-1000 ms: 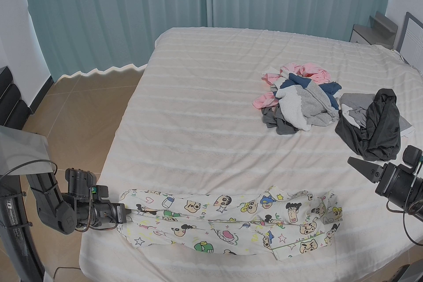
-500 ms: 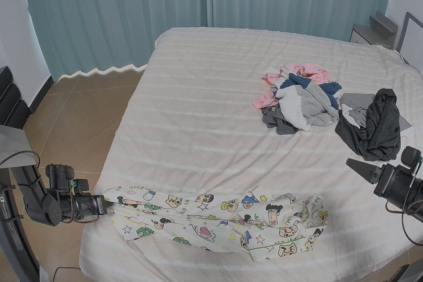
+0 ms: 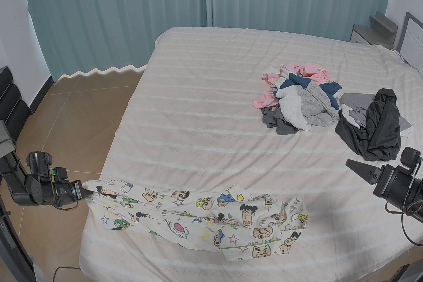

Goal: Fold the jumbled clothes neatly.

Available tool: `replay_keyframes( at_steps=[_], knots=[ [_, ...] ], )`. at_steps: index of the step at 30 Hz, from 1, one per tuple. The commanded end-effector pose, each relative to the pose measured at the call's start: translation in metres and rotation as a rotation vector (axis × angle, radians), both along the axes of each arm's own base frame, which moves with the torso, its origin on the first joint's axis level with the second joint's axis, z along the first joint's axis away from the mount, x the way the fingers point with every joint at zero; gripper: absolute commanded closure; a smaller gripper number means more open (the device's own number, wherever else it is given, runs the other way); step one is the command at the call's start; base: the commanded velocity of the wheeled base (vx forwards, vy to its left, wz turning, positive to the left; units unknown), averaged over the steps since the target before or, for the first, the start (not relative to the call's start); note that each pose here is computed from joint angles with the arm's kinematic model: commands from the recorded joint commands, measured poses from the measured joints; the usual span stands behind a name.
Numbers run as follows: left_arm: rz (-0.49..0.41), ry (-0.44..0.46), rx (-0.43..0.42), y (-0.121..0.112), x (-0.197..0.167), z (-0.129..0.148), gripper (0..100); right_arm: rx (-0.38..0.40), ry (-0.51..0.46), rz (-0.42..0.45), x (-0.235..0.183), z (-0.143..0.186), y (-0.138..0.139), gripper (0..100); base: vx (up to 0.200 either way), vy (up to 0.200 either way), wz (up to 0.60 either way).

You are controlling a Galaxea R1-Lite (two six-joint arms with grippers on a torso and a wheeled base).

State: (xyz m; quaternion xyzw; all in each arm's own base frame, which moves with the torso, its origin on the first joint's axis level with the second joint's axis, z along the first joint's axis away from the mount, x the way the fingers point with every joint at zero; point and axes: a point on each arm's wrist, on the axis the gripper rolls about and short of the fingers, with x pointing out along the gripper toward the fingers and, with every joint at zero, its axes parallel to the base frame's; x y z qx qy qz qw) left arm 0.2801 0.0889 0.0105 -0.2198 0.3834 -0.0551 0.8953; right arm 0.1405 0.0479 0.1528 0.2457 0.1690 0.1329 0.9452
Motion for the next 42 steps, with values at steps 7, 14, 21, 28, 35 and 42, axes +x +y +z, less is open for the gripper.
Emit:
replay_keyframes(
  at_steps=[7, 14, 21, 28, 35, 42],
  knots=[
    [0.135, -0.118, 0.019, 0.063, 0.015, 0.063, 100, 0.001, -0.002, -0.001, -0.001, 0.000, 0.000, 0, 0.000, 0.000, 0.00],
    [0.140, -0.117, 0.010, 0.072, 0.011, 0.094, 100, 0.002, -0.007, -0.002, -0.001, 0.001, -0.001, 0, 0.000, 0.000, 0.00],
    [0.000, -0.082, -0.004, 0.021, 0.001, 0.111, 100, 0.003, -0.008, -0.002, -0.001, 0.001, -0.001, 0, 0.000, 0.000, 0.00],
    [-0.186, -0.009, 0.030, -0.059, -0.011, 0.125, 100, 0.004, -0.007, -0.003, -0.001, 0.001, -0.001, 0, 0.000, 0.000, 0.00],
    [-0.270, 0.039, 0.066, -0.144, -0.020, 0.129, 100, 0.005, -0.007, 0.000, -0.001, 0.001, 0.000, 0, 0.000, 0.000, 0.00],
    [-0.385, 0.032, 0.030, -0.224, -0.031, 0.119, 100, 0.004, -0.006, 0.000, 0.000, 0.001, 0.000, 0, 0.000, 0.000, 0.00]
  ],
)
